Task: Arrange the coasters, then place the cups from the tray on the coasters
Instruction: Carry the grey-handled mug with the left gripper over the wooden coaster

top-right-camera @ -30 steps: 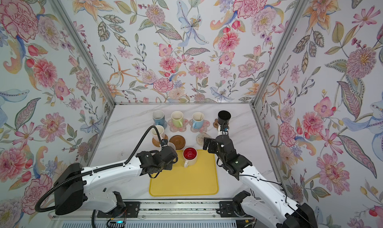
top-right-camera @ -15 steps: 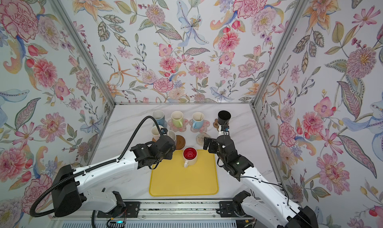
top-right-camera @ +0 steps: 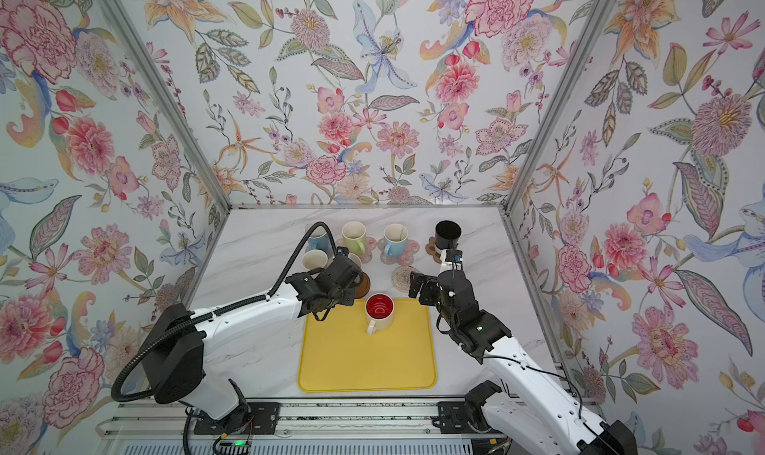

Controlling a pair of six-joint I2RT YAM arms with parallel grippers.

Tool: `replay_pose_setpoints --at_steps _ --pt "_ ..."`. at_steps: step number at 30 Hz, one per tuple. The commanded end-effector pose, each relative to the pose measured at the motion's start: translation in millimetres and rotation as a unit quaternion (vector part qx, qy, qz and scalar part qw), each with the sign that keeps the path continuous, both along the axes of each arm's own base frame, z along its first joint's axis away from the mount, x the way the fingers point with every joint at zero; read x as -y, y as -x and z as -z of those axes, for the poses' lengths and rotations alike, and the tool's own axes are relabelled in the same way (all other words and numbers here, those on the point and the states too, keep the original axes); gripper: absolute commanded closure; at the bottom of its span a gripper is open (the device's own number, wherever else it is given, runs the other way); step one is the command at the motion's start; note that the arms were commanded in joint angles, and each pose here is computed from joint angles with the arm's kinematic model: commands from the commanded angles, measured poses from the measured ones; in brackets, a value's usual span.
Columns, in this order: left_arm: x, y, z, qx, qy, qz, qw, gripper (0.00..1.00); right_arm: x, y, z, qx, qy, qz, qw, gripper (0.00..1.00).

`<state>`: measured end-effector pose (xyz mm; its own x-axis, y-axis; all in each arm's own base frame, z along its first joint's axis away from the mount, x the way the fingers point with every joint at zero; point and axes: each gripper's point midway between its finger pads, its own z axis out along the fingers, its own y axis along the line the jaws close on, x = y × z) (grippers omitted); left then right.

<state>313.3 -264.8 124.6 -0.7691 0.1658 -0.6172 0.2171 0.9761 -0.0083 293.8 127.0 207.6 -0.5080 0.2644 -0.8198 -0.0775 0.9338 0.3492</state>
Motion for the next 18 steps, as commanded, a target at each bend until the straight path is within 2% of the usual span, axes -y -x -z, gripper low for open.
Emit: replay_pose_setpoints --at_steps 1,18 --pt "14.3 -20.7 -24.1 0.039 0.023 0.006 0.999 1.0 6.1 3.6 7.4 -0.01 0.011 0.004 1.0 0.01" --pt "15.1 -37.9 4.3 0.017 0.015 -0.003 1.0 1.0 11.9 5.6 11.5 -0.014 0.009 0.009 1.0 0.01"
